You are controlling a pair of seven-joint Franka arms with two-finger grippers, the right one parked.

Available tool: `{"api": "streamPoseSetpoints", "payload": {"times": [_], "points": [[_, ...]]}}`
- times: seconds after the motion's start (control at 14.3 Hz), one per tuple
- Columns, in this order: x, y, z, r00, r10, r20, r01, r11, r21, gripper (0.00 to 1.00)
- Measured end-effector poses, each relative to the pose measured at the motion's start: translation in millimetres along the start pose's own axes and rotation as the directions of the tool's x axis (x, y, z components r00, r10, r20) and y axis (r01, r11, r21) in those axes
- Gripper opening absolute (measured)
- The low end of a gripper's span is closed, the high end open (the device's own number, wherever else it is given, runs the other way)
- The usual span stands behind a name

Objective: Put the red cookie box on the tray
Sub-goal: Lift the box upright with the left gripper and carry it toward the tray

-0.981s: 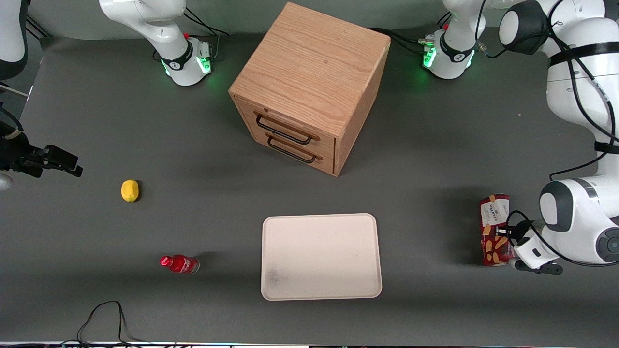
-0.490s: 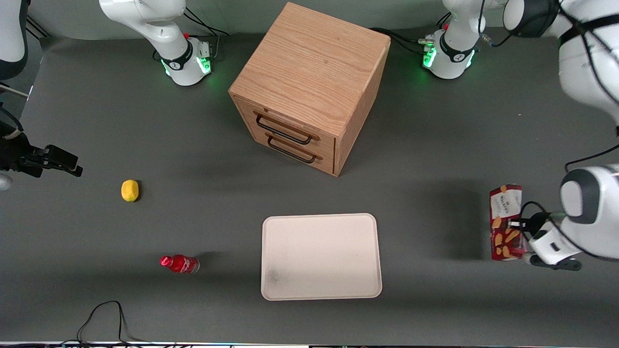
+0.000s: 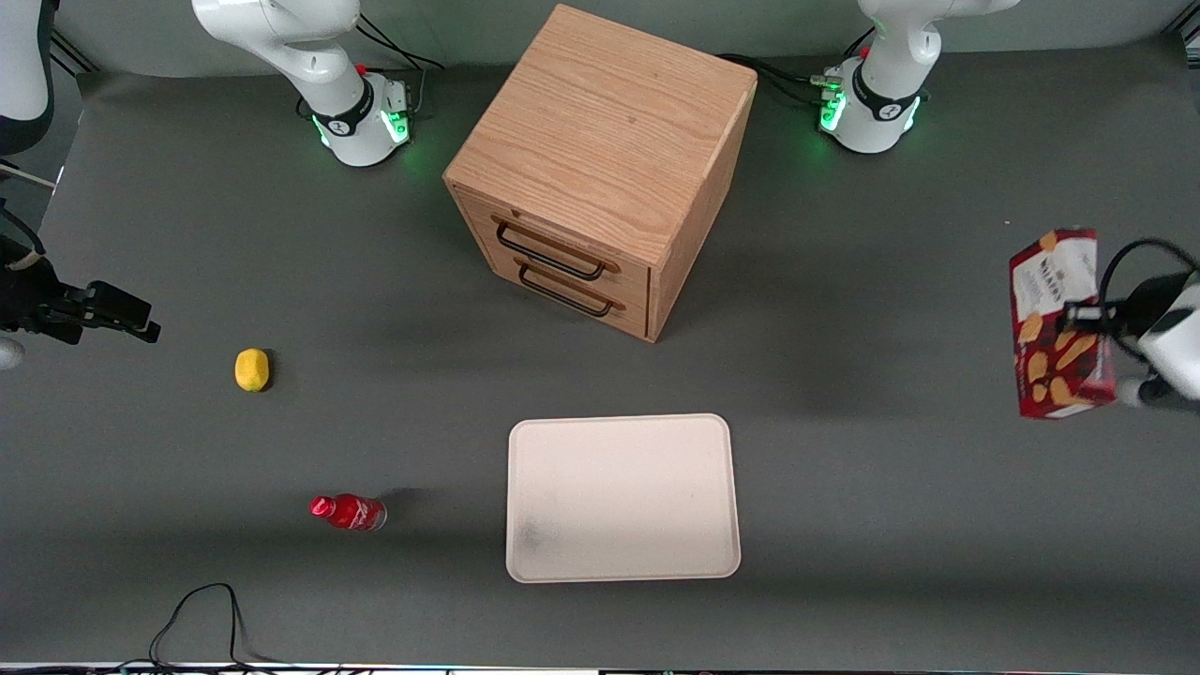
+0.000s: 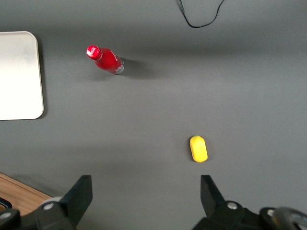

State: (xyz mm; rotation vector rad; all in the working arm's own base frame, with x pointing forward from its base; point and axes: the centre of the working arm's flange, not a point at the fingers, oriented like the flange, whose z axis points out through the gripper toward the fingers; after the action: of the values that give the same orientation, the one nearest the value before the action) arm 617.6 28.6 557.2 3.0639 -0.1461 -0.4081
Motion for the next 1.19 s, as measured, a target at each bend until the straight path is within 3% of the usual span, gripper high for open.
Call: {"api": "streamPoseSetpoints", "payload": {"times": [0.28,0.42,0.56,1.05,1.19], "points": [[-18.6,17.9,-21.9,1.0,-0.006,-0.027,0.006,1.0,0.003,0.04],[-9.3,63.4,-15.5,0.999,-0.032,-0.034,0.033,0.999,0.006,0.04],[5.6,125.4,-6.5,0.997,-0.042,-0.069,0.042,0.999,0.002,0.04],[98.4,292.5,69.7,0.973,-0.075,-0.22,0.054,0.993,-0.104,0.04],[120.6,326.8,104.9,0.966,-0.094,-0.242,0.062,0.989,-0.135,0.04]]}}
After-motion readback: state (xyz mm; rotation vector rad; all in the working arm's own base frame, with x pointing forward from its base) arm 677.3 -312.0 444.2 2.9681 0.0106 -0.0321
